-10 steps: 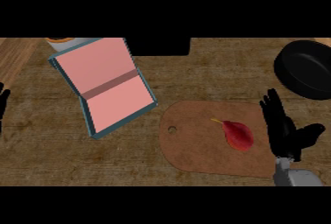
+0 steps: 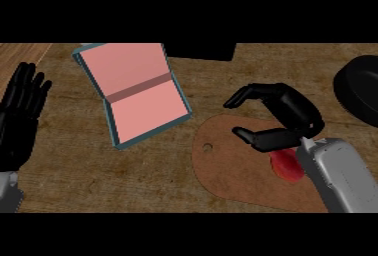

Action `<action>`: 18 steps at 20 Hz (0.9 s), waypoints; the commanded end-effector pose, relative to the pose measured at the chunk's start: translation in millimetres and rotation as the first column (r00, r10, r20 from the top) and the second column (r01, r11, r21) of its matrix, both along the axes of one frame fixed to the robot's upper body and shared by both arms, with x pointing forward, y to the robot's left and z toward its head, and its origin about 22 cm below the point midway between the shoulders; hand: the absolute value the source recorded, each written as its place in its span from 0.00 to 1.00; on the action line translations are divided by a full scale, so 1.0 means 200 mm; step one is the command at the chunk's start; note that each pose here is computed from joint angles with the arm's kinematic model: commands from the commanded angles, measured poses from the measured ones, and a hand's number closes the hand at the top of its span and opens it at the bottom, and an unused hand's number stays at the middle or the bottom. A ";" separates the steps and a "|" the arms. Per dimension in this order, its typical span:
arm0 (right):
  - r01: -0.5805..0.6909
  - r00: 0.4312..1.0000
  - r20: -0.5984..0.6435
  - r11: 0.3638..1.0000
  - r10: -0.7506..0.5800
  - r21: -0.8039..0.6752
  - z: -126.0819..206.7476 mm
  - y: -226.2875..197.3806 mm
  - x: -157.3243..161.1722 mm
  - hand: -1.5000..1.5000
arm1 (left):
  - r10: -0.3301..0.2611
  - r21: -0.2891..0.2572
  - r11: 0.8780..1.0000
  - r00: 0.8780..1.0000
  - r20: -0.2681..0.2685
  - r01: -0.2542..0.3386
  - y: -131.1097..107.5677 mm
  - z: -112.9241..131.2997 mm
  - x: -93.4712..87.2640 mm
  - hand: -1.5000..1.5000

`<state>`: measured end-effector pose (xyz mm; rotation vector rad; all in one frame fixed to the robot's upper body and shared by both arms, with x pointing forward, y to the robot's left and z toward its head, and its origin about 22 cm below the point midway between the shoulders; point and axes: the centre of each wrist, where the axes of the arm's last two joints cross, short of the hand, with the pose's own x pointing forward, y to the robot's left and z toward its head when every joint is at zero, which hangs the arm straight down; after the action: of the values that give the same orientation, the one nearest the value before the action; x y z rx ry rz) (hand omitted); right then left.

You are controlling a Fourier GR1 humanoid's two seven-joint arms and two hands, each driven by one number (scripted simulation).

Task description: Pick the pear from the cutting board and place it in the pot

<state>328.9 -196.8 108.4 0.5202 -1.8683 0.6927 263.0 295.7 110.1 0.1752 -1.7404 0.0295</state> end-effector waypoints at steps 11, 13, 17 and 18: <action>-0.565 0.682 0.296 0.739 0.668 -0.366 0.61 -0.21 0.13 0.00 | -0.099 -0.047 0.994 0.992 0.075 0.103 -0.17 0.00 0.11 0.50; -0.539 0.665 0.276 0.702 0.694 -0.466 0.68 -0.19 0.13 0.00 | -0.115 -0.059 0.991 0.991 0.070 0.119 -0.23 -0.01 0.12 0.50; -0.507 0.598 0.264 0.612 0.756 -0.607 0.72 -0.13 0.06 0.00 | -0.089 -0.047 0.995 0.994 0.065 0.092 -0.21 -0.04 0.15 0.50; -0.506 0.592 0.263 0.605 0.762 -0.615 0.73 -0.12 0.06 0.00 | -0.114 -0.051 0.992 0.991 0.070 0.118 -0.23 -0.04 0.16 0.50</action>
<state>341.5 -221.0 242.7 0.5451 -1.9602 1.7007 289.3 253.6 105.9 0.0413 -1.8093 0.0025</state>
